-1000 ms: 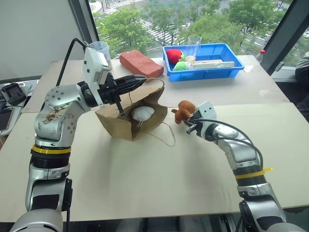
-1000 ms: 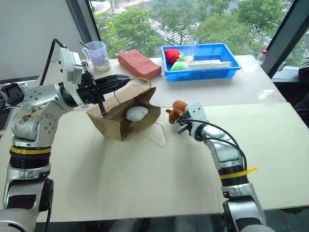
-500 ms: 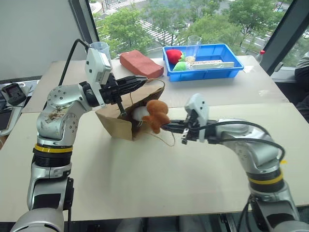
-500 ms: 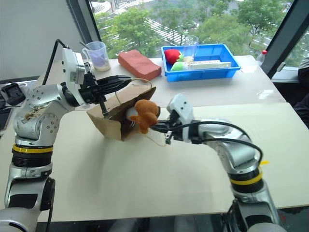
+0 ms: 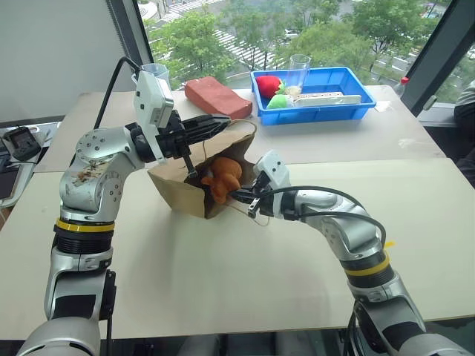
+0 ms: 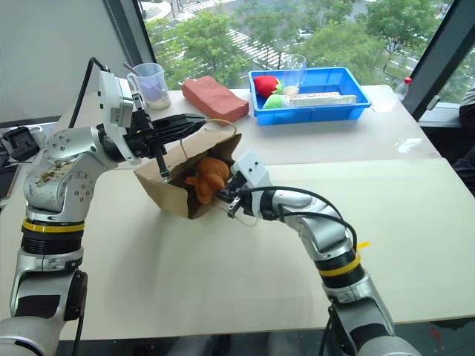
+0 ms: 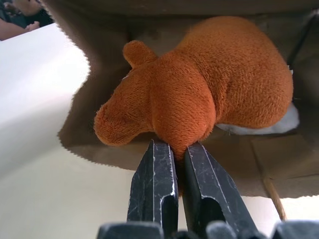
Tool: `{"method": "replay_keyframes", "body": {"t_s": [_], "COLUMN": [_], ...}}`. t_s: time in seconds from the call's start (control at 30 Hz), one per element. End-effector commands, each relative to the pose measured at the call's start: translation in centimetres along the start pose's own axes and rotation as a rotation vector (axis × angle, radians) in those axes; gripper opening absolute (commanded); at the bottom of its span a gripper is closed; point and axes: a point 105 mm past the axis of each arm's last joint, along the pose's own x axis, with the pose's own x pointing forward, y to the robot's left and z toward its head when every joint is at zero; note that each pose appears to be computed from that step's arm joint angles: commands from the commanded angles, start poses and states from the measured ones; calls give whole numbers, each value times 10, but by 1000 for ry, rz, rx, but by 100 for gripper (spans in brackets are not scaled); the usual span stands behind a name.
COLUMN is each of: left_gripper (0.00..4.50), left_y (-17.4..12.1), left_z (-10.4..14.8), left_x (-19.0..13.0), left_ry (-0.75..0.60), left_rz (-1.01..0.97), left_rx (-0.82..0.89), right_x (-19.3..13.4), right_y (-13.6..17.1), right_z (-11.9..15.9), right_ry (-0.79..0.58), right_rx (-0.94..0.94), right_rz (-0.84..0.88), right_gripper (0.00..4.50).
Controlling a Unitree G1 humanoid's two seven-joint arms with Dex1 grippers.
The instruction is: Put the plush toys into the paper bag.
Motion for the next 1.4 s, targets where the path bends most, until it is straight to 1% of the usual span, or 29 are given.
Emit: {"method": "replay_keyframes", "body": {"t_s": [0.03,0.17,0.33,0.47,0.6,0.67,0.8,0.9,0.93,1.0,1.03,1.13,1.27,1.33,1.4], "left_gripper": [0,0,0,0,0,0,0,0,0,0,0,0,0,0,0], "left_y": [-5,-6,-6,-6,-6,-6,-5,-5,-5,-4,-4,-3,-4,-4,-4], "left_z": [12,12,12,12,10,10,10,10,10,10,9,9,8,7,7], "left_x": [1,3,4,5,6,5,5,6,6,5,5,5,6,5,5], "left_ry": [-34,-36,-36,-37,-37,-36,-35,-34,-34,-33,-32,-31,-34,-35,-37], "left_rz": [-16,-25,-29,-28,-25,-23,-20,-19,-19,-19,-19,-22,-26,-28,-30], "left_rx": [24,21,20,21,21,22,23,25,25,27,27,28,28,27,25], "right_x": [11,31,51,60,61,58,52,42,39,28,19,-5,-24,-34,-39], "right_y": [0,4,16,27,35,37,35,21,17,7,2,-6,-7,-4,5], "right_z": [16,20,23,22,13,10,8,3,2,1,2,1,0,-3,-13], "right_ry": [-56,-73,-85,-91,-57,-48,-32,-14,-11,-12,-13,-9,2,19,65], "right_rx": [-57,-75,-84,-66,-97,-101,-123,-150,-151,-149,-145,-131,-121,-120,-76], "right_rz": [-17,-24,8,56,121,144,164,119,107,75,59,35,17,18,66], "right_gripper": [4,4,4,4,4,87,228,325,366,434,448,448,448,448,448]}}
